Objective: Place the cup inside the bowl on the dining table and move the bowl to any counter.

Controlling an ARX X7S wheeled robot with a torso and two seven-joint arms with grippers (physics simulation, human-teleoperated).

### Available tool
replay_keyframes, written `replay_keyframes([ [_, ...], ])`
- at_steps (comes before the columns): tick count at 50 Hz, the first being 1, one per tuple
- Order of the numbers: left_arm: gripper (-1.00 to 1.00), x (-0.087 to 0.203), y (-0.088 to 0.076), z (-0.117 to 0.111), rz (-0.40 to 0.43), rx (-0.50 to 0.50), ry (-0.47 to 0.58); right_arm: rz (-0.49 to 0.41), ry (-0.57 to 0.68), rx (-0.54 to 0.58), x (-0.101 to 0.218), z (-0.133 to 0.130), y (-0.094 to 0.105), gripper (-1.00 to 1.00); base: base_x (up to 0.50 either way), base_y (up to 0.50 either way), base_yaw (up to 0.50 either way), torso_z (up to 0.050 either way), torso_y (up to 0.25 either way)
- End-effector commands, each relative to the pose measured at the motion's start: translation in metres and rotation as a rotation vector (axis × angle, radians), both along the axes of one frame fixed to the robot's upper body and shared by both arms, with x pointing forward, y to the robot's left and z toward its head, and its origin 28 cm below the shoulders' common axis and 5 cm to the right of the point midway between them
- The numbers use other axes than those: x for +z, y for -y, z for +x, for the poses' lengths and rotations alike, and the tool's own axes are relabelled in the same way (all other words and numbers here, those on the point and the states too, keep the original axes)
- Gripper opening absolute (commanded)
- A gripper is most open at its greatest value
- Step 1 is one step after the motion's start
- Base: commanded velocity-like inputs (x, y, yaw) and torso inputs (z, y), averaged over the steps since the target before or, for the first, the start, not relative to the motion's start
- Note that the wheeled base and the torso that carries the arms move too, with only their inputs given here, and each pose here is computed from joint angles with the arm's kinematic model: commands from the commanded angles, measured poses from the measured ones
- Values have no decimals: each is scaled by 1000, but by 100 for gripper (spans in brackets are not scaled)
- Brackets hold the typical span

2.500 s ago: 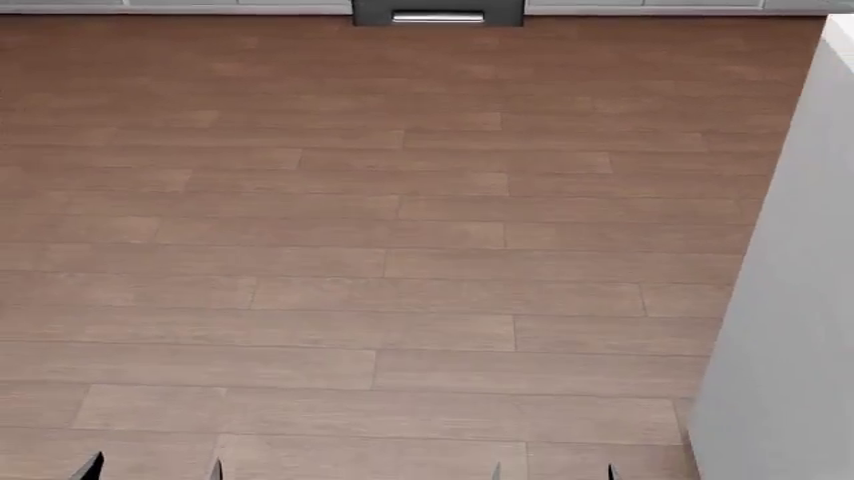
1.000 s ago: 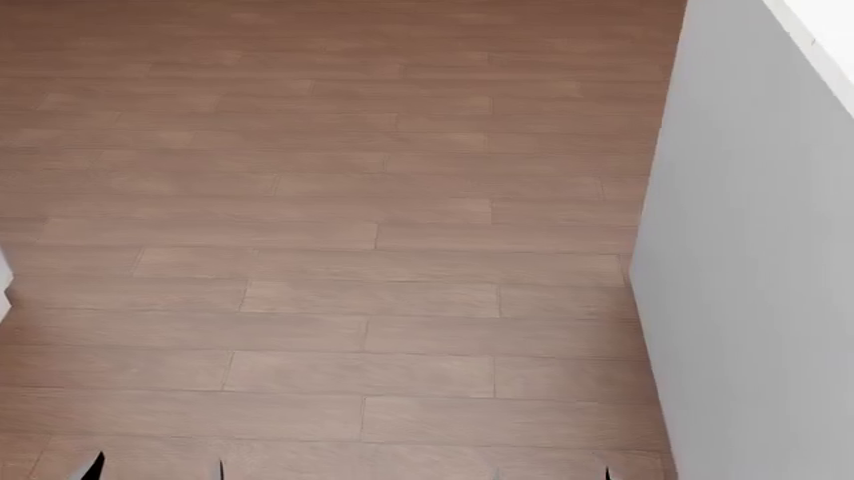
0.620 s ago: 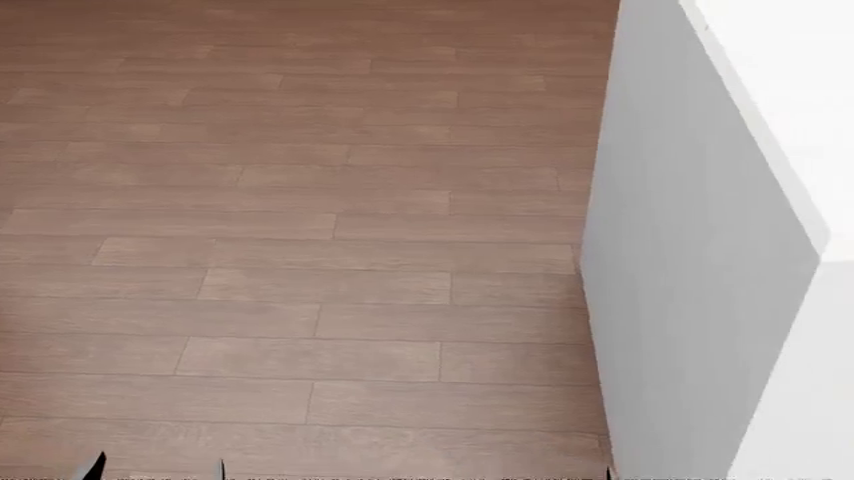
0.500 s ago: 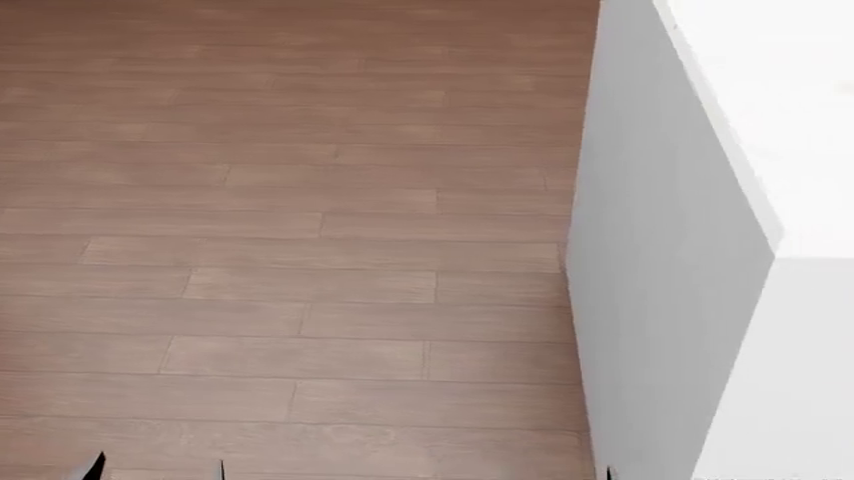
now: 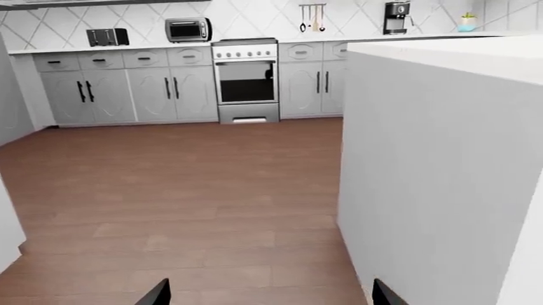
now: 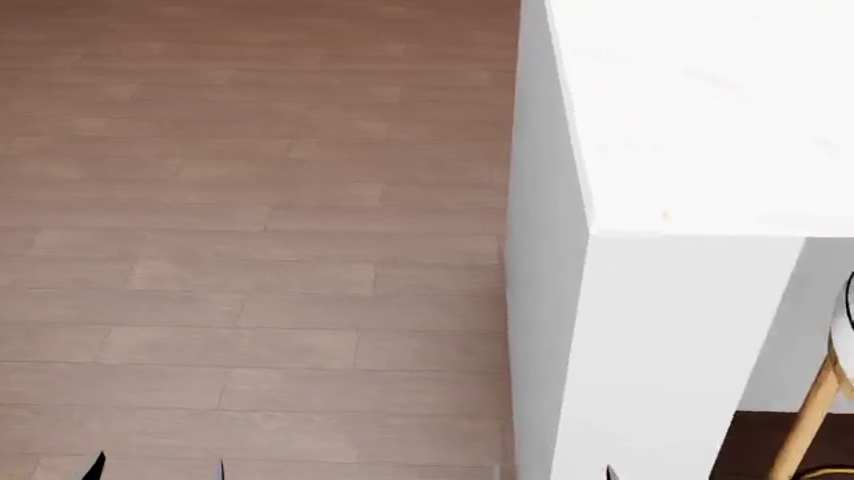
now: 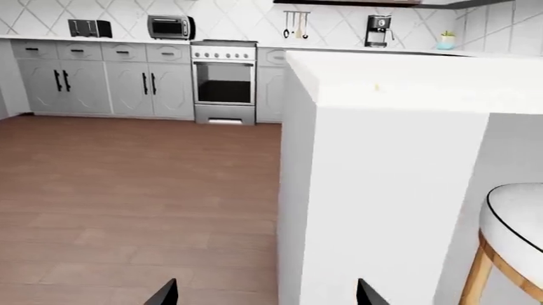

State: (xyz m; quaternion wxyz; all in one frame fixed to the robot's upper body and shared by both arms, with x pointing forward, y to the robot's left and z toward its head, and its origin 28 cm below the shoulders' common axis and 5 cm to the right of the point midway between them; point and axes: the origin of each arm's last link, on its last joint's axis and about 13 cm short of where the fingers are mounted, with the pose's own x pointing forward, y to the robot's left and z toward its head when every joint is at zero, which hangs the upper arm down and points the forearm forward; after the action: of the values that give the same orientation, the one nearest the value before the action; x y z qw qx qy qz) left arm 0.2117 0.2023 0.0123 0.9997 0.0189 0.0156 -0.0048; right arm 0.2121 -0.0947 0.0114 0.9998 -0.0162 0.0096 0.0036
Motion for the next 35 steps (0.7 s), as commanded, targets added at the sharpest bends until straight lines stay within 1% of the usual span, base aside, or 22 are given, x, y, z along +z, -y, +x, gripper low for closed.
replay_keyframes([
  [1,100,0,1,0,1,0,-3,2,-5,-1,-1,0,0,100,-406,-449,0,0,0],
  [13,100,-1,-1,-1,0,-3,-4,-2,-12,-4,-1,0,0,100,-404,-448,0,0,0],
  [15,100,0,1,0,0,-3,-4,-3,-12,-5,-1,0,0,100,-277,-496,0,0,0],
  [35,100,-1,0,0,0,-7,-3,-5,-3,-4,-1,0,0,100,-81,-500,0,0,0],
])
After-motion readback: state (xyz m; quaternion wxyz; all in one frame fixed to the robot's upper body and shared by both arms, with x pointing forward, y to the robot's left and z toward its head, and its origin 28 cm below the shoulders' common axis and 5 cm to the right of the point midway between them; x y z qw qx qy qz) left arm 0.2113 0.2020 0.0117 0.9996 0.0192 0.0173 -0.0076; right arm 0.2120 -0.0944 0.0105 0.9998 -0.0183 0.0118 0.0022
